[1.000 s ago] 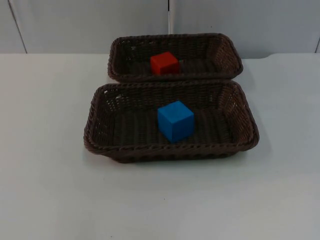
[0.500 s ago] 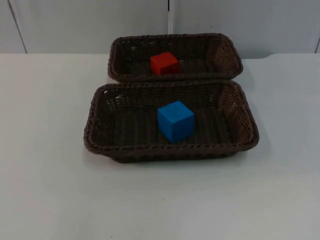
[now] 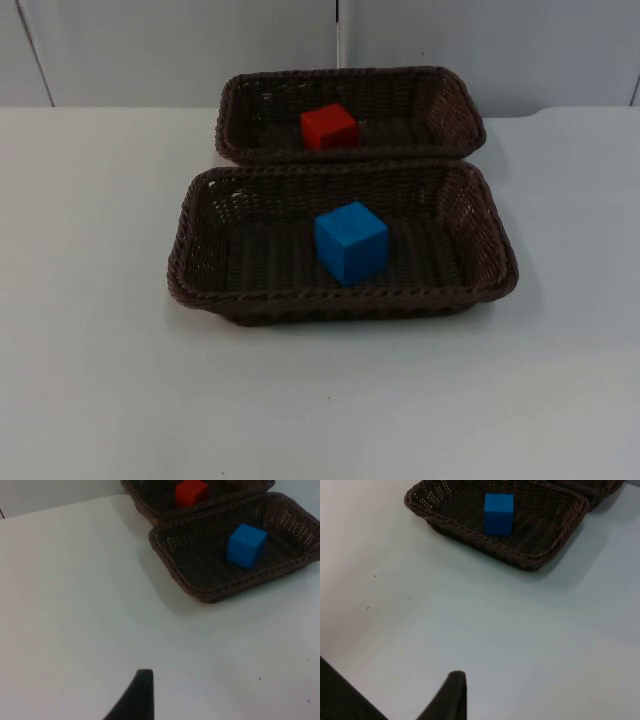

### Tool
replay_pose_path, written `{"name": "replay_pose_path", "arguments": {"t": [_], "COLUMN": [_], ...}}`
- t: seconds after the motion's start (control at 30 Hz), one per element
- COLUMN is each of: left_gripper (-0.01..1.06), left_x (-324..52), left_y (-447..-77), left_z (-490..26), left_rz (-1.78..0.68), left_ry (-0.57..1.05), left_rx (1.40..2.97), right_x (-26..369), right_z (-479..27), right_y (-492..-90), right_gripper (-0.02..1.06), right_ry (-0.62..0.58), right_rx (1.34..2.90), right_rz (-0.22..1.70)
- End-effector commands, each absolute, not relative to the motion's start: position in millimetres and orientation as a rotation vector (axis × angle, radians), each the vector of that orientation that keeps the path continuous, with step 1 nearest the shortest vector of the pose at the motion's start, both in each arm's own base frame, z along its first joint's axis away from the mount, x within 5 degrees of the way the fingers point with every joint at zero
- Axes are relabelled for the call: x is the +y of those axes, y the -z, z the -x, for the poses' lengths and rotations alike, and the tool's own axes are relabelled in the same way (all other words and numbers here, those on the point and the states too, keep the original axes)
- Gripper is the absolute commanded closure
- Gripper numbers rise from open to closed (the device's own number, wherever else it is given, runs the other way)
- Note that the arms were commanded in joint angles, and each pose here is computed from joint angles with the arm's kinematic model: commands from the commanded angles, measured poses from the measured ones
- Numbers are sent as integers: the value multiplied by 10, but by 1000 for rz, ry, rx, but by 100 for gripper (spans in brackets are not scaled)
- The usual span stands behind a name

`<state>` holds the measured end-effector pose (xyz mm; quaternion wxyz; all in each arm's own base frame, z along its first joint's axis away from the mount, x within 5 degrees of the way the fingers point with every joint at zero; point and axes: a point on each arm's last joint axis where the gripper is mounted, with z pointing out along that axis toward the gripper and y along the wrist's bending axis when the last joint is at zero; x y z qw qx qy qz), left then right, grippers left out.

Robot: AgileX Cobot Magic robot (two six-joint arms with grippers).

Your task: Pick up one cube with the left hand and place it into the upper basket. Pick up one cube with the right hand and place it into the lower basket.

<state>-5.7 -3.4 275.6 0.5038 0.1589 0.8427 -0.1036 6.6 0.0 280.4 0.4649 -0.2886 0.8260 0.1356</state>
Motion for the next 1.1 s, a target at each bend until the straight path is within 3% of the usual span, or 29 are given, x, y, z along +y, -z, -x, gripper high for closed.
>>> {"name": "replay_pose_path", "arguments": {"t": [0.0,0.37,0.47,1.07], "left_gripper": [0,0,0,0], "left_x": [-29,-30,-31,-30], "left_y": [-2748,-2748,-2748,-2747], "left_z": [62,62,61,52], "left_rz": [-385,-379,-352,-162], "left_ry": [252,249,232,101], "left_rx": [2035,2036,2040,2057], "right_x": [-2,-13,-76,-66], "right_z": [-60,-46,34,71], "right_y": [-2802,-2803,-2804,-2821], "right_gripper": [-1,-1,-1,-1], "right_ry": [-338,-341,-361,-376], "right_rx": [2023,2012,1948,1973], "right_rz": [706,702,678,633]}}
